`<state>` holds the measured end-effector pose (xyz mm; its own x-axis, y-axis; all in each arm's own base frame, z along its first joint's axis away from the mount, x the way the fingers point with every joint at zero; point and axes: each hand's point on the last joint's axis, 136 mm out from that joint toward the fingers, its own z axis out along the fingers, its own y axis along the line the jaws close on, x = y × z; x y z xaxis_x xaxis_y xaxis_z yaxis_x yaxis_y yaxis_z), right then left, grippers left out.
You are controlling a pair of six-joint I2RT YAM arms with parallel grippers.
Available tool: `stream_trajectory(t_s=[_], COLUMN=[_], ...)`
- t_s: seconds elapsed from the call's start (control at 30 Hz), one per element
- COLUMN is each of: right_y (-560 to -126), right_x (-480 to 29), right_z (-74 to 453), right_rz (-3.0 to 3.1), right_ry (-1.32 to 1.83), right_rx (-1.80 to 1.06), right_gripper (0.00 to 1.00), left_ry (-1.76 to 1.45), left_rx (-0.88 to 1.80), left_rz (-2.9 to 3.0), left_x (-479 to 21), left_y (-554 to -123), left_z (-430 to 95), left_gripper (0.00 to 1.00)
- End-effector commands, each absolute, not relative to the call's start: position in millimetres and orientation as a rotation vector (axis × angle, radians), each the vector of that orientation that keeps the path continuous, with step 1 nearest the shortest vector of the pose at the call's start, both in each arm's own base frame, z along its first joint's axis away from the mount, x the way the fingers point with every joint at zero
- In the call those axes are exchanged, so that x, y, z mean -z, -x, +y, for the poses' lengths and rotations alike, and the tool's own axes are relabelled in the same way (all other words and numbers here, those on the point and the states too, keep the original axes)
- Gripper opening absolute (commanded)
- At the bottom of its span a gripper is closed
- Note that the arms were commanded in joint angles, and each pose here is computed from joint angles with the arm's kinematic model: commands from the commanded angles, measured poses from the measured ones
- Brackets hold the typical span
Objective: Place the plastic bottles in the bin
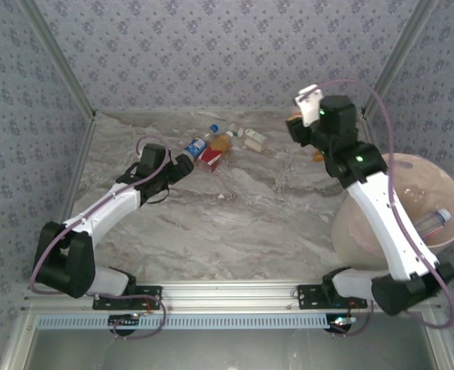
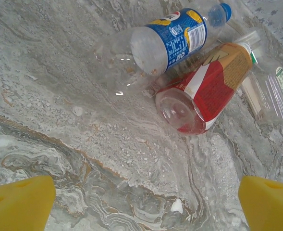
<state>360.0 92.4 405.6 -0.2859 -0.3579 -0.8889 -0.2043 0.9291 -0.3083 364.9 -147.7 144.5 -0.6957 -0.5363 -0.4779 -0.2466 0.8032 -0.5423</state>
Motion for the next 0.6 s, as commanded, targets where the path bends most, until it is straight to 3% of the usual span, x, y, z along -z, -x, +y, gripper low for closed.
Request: stream_trajectory(t_s=[0.0, 0.2, 0.4, 0.57], right_y=[-335, -291, -264, -243], right_x=[-426, -452, -463, -444], right_z=[31, -43, -85, -140], right_rz=[1.837, 1.722, 1.640, 1.623], right_ry=[0.130, -0.135, -0.290, -0.459], right_rx=[0.325, 0.454, 0.548, 0.854], right_gripper=[0.42, 0.42, 0.43, 0.44], left_ry=[0.568, 0.551, 0.524, 0.513], left_rx=[0.632, 0.656, 0.677, 0.692], left_rz=[2.331, 2.351, 2.368, 2.382], left_x=[-150, -149, -148, -147], left_y=[-369, -376, -380, -383], left_z=[-157, -168, -182, -188], left_gripper=[0.98, 0.98, 0.98, 0.98])
